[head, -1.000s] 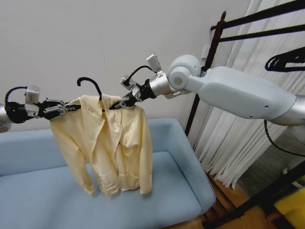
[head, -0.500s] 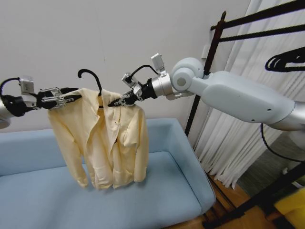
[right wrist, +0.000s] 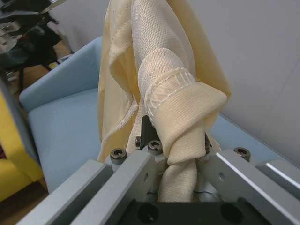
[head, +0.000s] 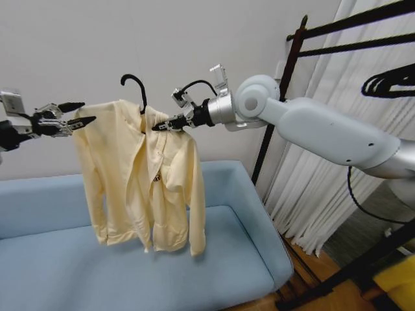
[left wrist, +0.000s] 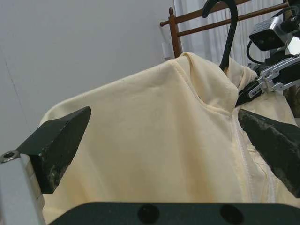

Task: Pick up the clothes from the sofa and hang them on the clothes hanger.

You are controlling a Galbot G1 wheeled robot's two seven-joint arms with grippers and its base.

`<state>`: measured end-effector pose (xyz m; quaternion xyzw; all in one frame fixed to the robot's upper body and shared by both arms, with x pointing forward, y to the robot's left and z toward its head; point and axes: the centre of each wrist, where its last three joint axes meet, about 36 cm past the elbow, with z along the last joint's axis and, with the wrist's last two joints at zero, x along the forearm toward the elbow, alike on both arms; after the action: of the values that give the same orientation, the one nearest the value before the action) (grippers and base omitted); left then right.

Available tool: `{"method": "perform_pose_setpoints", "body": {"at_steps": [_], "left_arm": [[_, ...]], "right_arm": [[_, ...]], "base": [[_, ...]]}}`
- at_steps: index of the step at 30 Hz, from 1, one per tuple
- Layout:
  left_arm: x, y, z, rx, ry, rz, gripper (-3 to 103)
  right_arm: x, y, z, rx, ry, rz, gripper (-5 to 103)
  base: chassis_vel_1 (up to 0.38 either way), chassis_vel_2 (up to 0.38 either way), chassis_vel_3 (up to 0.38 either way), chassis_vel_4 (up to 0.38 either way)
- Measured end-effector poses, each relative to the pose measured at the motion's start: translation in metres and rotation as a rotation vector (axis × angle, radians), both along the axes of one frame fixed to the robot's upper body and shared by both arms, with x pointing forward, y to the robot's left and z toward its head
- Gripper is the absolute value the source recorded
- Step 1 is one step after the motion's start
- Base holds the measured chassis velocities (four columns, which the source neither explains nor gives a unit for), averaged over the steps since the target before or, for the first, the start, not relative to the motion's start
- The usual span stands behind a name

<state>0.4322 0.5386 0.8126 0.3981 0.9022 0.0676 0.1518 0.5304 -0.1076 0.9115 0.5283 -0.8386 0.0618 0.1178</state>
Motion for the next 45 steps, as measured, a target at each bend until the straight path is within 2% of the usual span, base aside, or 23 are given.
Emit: {"method": "perform_pose_setpoints", "body": {"at_steps": [3, 4, 6, 11, 15, 16, 17, 19, 20, 26, 27, 31, 32, 37, 38, 40, 42, 45], "left_arm": [[0.000, 0.000, -0.001, -0.018, -0.008, 0.006, 100], [0.000, 0.000, -0.003, -0.030, -0.010, 0.011, 100], [0.000, -0.003, -0.006, -0.041, -0.014, 0.009, 100], [0.000, -0.008, -0.013, -0.061, -0.022, 0.003, 100], [0.004, -0.017, -0.034, -0.090, -0.025, -0.003, 100], [0.004, -0.017, -0.034, -0.090, -0.025, -0.003, 100], [0.005, -0.018, -0.037, -0.094, -0.025, -0.002, 100], [0.007, -0.024, -0.051, -0.116, -0.021, 0.003, 100], [0.007, -0.024, -0.051, -0.116, -0.021, 0.003, 100], [0.011, -0.033, -0.070, -0.141, -0.006, -0.003, 100], [0.011, -0.033, -0.070, -0.141, -0.006, -0.003, 100], [0.014, -0.029, -0.076, -0.156, -0.001, -0.005, 100], [0.014, -0.029, -0.076, -0.156, -0.001, -0.005, 100], [0.017, -0.019, -0.083, -0.163, -0.002, -0.028, 100], [0.017, -0.019, -0.083, -0.163, -0.002, -0.028, 100], [0.017, -0.019, -0.085, -0.168, -0.010, -0.038, 100], [0.017, -0.019, -0.086, -0.172, -0.015, -0.039, 100], [0.015, -0.027, -0.094, -0.170, -0.042, 0.007, 100]], "right_arm": [[-0.010, 0.003, 0.010, -0.003, 0.009, -0.065, 2], [-0.021, 0.006, 0.018, -0.008, 0.010, -0.150, 2], [-0.036, 0.009, 0.030, -0.014, 0.019, -0.247, 2], [-0.052, 0.010, 0.044, -0.005, -0.005, -0.324, 2], [-0.073, 0.014, 0.076, 0.019, -0.026, -0.438, 2], [-0.073, 0.014, 0.076, 0.019, -0.026, -0.438, 2], [-0.074, 0.016, 0.081, 0.020, -0.023, -0.466, 2], [-0.076, 0.024, 0.101, 0.040, 0.010, -0.596, 2], [-0.076, 0.024, 0.101, 0.040, 0.010, -0.596, 2], [-0.049, 0.029, 0.141, 0.123, 0.095, -0.879, 2], [-0.049, 0.029, 0.141, 0.123, 0.095, -0.879, 2], [-0.027, 0.039, 0.172, 0.188, 0.152, -1.046, 2], [-0.027, 0.039, 0.172, 0.188, 0.152, -1.046, 2], [-0.003, 0.082, 0.208, 0.242, 0.164, -1.241, 2], [-0.003, 0.082, 0.208, 0.242, 0.164, -1.241, 2], [0.012, 0.095, 0.207, 0.232, 0.132, -1.310, 2], [0.022, 0.098, 0.205, 0.233, 0.124, -1.351, 2], [0.041, 0.092, 0.198, 0.255, 0.114, -1.428, 2]], "base": [[0.000, 0.000, 0.000, 0.000], [0.000, 0.000, 0.000, 0.000], [0.000, 0.000, 0.000, 0.000], [0.000, 0.000, 0.000, 0.000], [0.000, 0.000, 0.000, 0.000], [0.000, 0.000, 0.000, 0.000], [0.000, 0.000, 0.000, 0.000], [0.000, 0.000, 0.000, 0.000], [0.000, 0.000, 0.000, 0.000], [0.000, 0.000, 0.000, 0.000], [0.000, 0.000, 0.000, 0.000], [0.000, 0.000, 0.000, 0.000], [0.000, 0.000, 0.000, 0.000], [0.000, 0.000, 0.000, 0.000], [0.000, 0.000, 0.000, 0.000], [0.000, 0.000, 0.000, 0.000], [0.000, 0.000, 0.000, 0.000], [0.000, 0.000, 0.000, 0.000]]}}
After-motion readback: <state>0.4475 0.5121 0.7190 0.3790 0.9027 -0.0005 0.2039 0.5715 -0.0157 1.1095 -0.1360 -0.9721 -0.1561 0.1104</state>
